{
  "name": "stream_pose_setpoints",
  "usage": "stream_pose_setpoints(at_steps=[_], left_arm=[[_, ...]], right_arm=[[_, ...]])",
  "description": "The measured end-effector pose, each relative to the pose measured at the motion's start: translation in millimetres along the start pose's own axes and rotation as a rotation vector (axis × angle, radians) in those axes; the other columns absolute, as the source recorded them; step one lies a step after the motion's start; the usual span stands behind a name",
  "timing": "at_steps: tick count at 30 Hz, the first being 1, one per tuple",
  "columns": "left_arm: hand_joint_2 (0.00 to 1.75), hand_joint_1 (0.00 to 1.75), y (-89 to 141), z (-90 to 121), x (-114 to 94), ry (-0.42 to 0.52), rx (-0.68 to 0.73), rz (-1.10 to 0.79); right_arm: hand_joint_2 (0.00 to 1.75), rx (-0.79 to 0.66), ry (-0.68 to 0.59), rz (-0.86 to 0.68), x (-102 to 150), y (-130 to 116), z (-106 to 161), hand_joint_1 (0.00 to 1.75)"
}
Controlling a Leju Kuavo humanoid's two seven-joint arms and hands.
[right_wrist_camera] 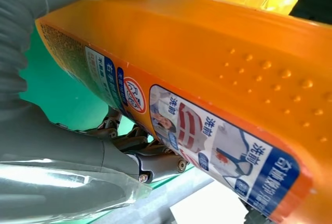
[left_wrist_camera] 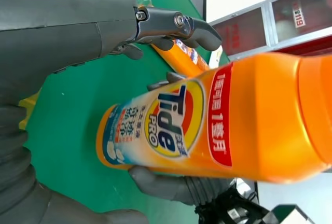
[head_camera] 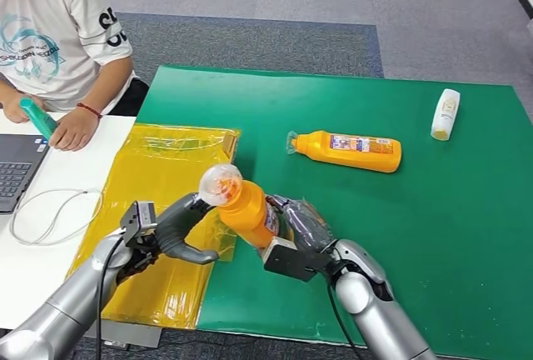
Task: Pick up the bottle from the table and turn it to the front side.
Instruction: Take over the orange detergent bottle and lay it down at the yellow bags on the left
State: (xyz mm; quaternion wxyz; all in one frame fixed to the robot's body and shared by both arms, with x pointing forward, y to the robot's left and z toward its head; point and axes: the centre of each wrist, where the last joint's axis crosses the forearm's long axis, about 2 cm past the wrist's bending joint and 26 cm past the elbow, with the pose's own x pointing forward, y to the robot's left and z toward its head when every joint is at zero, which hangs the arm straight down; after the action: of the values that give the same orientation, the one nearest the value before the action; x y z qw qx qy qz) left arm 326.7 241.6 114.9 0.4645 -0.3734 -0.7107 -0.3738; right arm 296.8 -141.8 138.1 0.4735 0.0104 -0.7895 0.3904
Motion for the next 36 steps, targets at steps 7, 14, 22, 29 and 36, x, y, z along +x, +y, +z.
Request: stream_pose_setpoints(at_steps=[7, 14, 22, 29, 36], left_arm=[[1.75, 0.00, -2, 6, -2, 0.001, 0.042, -0.018], [1.75, 0.00, -15, 16, -4, 0.027, 0.163, -0.111], [1.75, 0.00, -40, 26, 4, -0.017, 0.245, -0.138], [1.75, 0.00, -39, 11, 8, -0.078, 0.212, -0.080], [1.75, 0.00, -24, -12, 16, -0.177, 0.110, 0.059]], right_arm=[[1.75, 0.020, -0.019, -0.041, 0, 4, 5, 1.75], [1.75, 0.013, -0.029, -0.192, -6, 8, 24, 1.75], [1.75, -0.057, -0.004, -0.221, -11, 2, 52, 1.75], [1.75, -0.063, -0.008, -0.137, -6, -1, 52, 1.75], [1.75, -0.051, -0.030, -0.071, 3, 1, 40, 1.75]])
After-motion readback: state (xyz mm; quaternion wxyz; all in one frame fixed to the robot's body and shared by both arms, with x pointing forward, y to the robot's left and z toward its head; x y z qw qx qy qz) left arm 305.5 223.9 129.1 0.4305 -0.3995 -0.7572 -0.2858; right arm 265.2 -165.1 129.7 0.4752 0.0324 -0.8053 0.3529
